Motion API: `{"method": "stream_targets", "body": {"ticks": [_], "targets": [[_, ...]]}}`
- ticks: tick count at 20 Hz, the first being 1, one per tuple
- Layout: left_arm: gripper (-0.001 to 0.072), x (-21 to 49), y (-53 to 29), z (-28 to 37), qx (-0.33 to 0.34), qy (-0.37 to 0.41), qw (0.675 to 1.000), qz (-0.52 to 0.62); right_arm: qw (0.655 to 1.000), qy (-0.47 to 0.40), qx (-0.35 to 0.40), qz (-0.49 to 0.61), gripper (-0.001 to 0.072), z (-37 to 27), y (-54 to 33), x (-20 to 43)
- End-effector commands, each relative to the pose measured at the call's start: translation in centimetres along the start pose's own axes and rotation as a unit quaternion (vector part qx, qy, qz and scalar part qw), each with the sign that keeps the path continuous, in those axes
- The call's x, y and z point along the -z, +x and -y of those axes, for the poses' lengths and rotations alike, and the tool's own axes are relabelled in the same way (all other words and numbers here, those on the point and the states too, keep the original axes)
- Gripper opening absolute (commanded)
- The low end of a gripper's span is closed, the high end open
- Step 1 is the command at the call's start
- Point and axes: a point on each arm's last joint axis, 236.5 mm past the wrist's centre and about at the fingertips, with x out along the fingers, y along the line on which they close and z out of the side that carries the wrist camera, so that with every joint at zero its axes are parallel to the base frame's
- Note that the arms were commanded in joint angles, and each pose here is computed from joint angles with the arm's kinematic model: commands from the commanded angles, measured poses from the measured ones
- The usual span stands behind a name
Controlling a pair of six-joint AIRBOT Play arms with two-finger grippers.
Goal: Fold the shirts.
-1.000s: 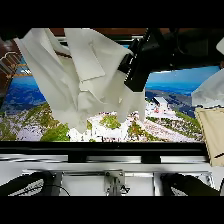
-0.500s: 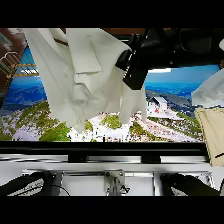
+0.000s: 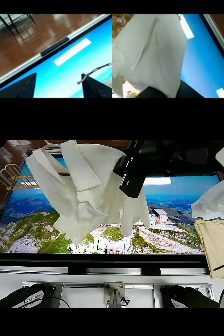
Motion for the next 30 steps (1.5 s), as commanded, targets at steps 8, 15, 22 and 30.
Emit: {"method": "stream_targets", "body": {"ticks": [8,15,22,30], "targets": [[0.0618,-1.1,6.7,5.8,0.058,-0.003,0.998,0.029,0.998,0.003,0.021,0.056,0.01,1.0,-0.2,-2.6],[0.0617,-3.0,8.3,6.8,0.054,-0.006,0.996,0.073,0.998,0.001,0.028,0.052,0.01,1.3,-0.2,-2.5],[0.0692,0.0,5.3,5.2,0.025,0.042,0.999,-0.012,0.998,0.006,0.057,0.026,0.01,2.9,0.4,-1.1],[0.0691,3.5,2.3,3.6,-0.008,0.045,0.994,-0.101,0.995,0.015,0.08,0.051,0.01,4.3,1.1,-2.1]]}}
